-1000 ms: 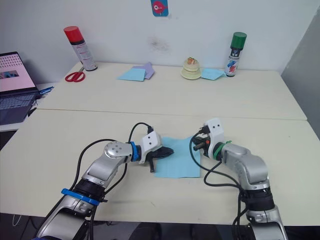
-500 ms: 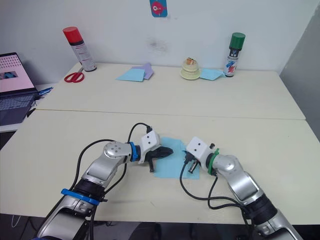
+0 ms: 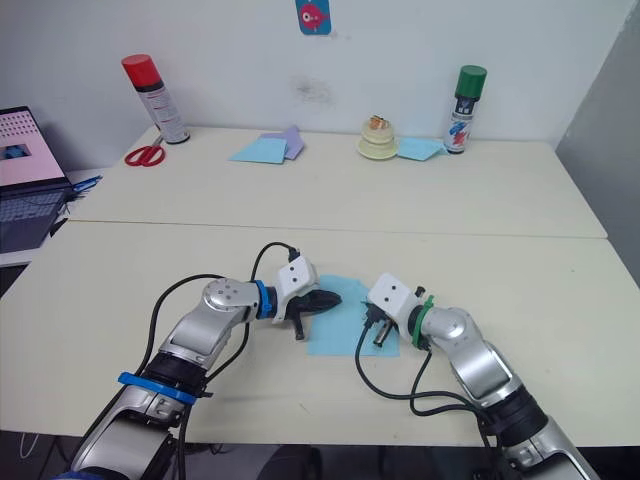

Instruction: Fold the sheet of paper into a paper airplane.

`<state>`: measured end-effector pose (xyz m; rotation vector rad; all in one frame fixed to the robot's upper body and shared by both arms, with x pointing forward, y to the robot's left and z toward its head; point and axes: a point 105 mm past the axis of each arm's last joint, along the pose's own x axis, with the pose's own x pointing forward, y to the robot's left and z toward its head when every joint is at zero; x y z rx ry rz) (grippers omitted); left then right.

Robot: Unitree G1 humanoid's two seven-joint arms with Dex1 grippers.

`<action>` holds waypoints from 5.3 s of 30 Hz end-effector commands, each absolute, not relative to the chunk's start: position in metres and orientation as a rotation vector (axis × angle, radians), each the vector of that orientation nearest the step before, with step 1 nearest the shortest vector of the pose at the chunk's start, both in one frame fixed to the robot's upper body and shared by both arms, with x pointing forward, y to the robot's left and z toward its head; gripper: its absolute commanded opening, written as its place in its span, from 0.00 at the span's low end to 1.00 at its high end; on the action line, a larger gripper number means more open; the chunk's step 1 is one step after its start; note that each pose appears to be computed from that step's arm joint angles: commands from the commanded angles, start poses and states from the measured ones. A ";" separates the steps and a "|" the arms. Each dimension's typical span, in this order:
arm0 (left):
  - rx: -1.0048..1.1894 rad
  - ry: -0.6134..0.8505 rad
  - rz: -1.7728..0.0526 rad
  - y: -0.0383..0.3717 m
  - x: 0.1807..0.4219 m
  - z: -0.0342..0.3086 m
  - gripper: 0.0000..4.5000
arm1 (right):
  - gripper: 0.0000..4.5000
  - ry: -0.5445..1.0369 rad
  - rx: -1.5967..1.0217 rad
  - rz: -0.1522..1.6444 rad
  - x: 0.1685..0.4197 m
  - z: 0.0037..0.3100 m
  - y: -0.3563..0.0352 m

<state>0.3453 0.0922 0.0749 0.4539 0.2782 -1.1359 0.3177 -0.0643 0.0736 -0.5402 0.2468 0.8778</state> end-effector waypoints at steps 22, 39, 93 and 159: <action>0.734 0.097 -1.275 0.063 0.377 0.161 0.00 | 0.00 0.325 -0.562 0.837 0.318 0.047 -0.063; 0.670 0.086 -1.230 0.044 0.380 0.122 0.00 | 0.00 0.130 -0.638 0.874 0.311 0.074 -0.057; 0.759 0.028 -1.270 0.041 0.364 0.155 0.00 | 0.00 0.299 -0.672 0.904 0.303 0.037 -0.067; 0.709 0.333 -1.281 0.049 0.352 0.035 0.00 | 0.01 0.441 -0.507 0.838 0.306 0.045 -0.123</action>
